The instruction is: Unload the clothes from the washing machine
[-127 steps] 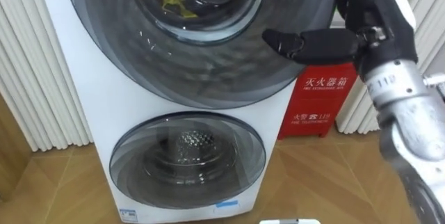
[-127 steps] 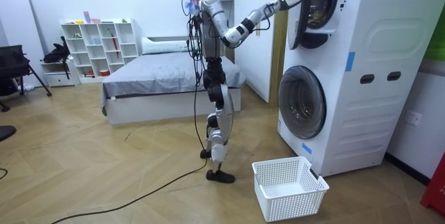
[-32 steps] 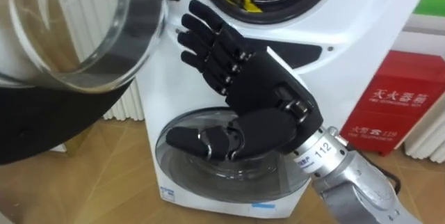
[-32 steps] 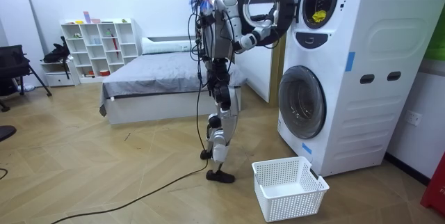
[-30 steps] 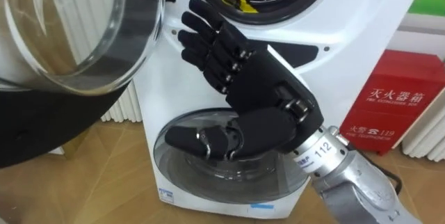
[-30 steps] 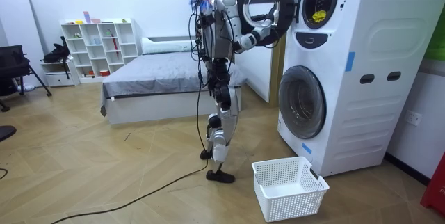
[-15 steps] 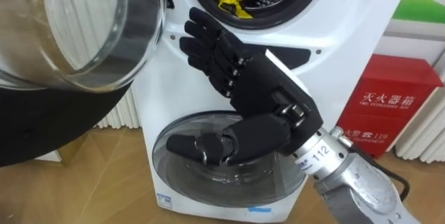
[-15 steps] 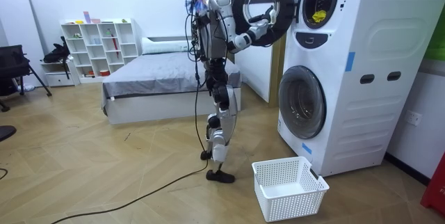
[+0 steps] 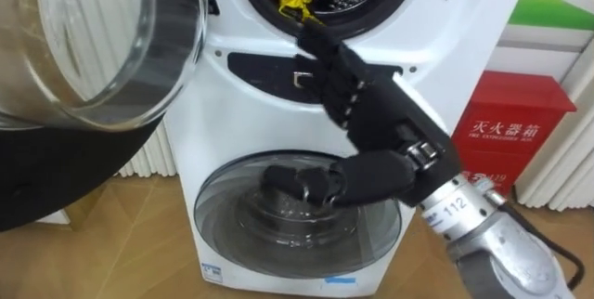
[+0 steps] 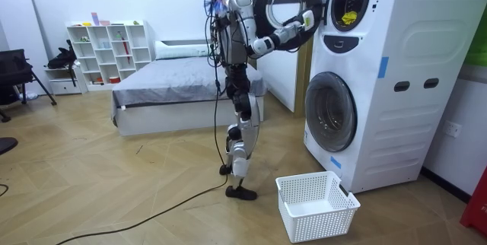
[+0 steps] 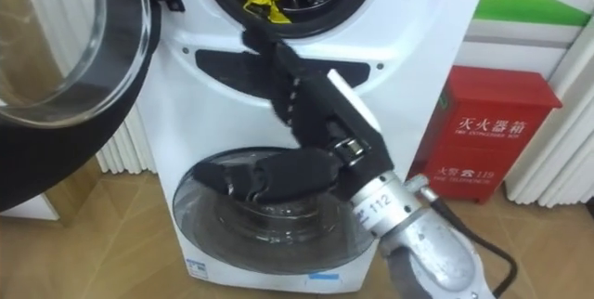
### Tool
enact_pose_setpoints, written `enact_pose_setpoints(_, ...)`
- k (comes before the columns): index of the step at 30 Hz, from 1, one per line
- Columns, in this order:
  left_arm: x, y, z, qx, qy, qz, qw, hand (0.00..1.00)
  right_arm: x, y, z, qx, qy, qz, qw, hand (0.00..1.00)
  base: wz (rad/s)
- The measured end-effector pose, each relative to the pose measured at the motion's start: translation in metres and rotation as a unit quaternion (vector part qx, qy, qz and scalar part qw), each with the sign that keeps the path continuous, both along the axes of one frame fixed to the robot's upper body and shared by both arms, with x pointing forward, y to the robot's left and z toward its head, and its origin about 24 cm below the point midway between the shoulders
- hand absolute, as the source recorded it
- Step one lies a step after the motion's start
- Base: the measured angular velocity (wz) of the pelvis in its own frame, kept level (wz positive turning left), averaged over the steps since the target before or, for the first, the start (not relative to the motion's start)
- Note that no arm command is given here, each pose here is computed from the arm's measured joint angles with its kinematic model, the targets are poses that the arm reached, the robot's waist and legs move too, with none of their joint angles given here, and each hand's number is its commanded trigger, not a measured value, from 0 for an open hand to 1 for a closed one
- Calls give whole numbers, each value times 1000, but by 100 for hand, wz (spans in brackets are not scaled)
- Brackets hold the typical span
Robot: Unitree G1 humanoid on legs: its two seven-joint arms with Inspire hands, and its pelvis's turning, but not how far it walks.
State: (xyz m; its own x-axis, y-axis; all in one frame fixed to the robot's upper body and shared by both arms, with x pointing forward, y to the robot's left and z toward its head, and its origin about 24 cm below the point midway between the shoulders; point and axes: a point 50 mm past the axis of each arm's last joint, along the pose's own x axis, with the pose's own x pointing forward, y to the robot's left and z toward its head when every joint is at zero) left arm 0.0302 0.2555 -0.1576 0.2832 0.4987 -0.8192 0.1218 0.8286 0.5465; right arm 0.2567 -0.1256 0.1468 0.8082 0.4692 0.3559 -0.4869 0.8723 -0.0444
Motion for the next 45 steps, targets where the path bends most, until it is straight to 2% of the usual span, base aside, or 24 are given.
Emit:
enact_pose_setpoints(9,3,4,1,4,5,-4,1000,0,19,2,1,-47,-13,-33,998,0,-13)
enact_pose_setpoints(13,2,-1,-1,-6,20,-3,1000,0,30,0,3,-40,-8,-64,997,0,-10)
enact_pose_setpoints(18,-3,6,1,4,26,-2,1000,0,32,-2,4,-34,-6,-83,996,0,-12)
enact_pose_setpoints(25,-1,2,-1,-6,23,3,1000,0,34,-5,6,-34,-10,-108,993,0,1)
enact_pose_setpoints(32,11,0,-1,-19,35,0,999,0,29,-18,-2,-45,-8,-138,989,0,19)
enact_pose_setpoints(34,21,1,0,-17,23,-2,1000,0,27,-21,-5,-45,-4,-150,988,0,6)
enact_pose_setpoints(39,48,5,7,-5,-18,-32,999,0,28,-46,-13,-43,7,-202,978,0,-2)
enact_pose_setpoints(45,39,5,6,8,-19,-39,999,0,27,-49,-17,-48,19,-203,978,0,9)
